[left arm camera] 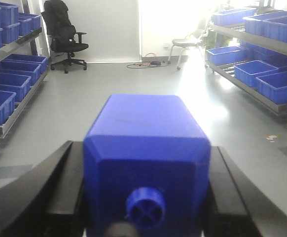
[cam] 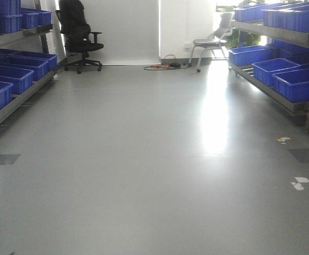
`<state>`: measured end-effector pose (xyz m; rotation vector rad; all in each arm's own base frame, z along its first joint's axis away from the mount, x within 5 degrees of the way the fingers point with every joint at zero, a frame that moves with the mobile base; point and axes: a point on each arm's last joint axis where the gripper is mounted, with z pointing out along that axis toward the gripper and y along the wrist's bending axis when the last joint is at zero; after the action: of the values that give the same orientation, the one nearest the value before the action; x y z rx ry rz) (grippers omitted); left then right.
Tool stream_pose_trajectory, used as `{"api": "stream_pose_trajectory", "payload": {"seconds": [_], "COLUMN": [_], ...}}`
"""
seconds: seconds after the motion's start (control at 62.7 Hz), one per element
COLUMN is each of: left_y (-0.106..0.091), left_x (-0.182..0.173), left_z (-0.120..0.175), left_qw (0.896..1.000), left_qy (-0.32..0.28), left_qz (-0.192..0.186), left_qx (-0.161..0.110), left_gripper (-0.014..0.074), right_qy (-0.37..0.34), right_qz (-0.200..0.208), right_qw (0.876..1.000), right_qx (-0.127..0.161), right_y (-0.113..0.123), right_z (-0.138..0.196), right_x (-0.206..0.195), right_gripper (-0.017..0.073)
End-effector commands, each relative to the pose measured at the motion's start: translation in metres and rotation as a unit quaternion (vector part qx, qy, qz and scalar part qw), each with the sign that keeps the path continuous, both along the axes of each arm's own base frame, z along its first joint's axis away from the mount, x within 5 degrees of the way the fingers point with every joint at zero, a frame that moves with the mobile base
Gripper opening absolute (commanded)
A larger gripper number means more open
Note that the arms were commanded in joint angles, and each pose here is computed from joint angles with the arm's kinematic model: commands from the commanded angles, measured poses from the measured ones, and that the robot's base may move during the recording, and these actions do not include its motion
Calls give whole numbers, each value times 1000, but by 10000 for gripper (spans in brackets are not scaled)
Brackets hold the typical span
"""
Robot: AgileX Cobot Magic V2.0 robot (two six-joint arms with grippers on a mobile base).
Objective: Pick and sort blue part to right shelf
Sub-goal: 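Drive the base down the aisle to the shelf of blue bins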
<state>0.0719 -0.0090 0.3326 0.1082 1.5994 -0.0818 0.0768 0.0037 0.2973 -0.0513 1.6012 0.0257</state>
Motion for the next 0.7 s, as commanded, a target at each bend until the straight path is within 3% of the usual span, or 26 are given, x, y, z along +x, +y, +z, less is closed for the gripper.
{"api": "stream_pose_trajectory", "payload": {"seconds": [0.0, 0.686], "left_y": [0, 0], "left_x": [-1, -1], "left_z": [17, 17], "left_qw": [998, 998], "left_qy": [-54, -54], "left_qz": [2, 2], "left_qx": [-11, -11], "left_gripper": [333, 333], "right_qy": [-57, -57], "right_qz": [-3, -3], "right_qw": [998, 998], "right_qx": [-2, -2], "right_y": [0, 0], "right_z": [17, 17], "right_x": [-1, -1], "right_gripper": [382, 382]}}
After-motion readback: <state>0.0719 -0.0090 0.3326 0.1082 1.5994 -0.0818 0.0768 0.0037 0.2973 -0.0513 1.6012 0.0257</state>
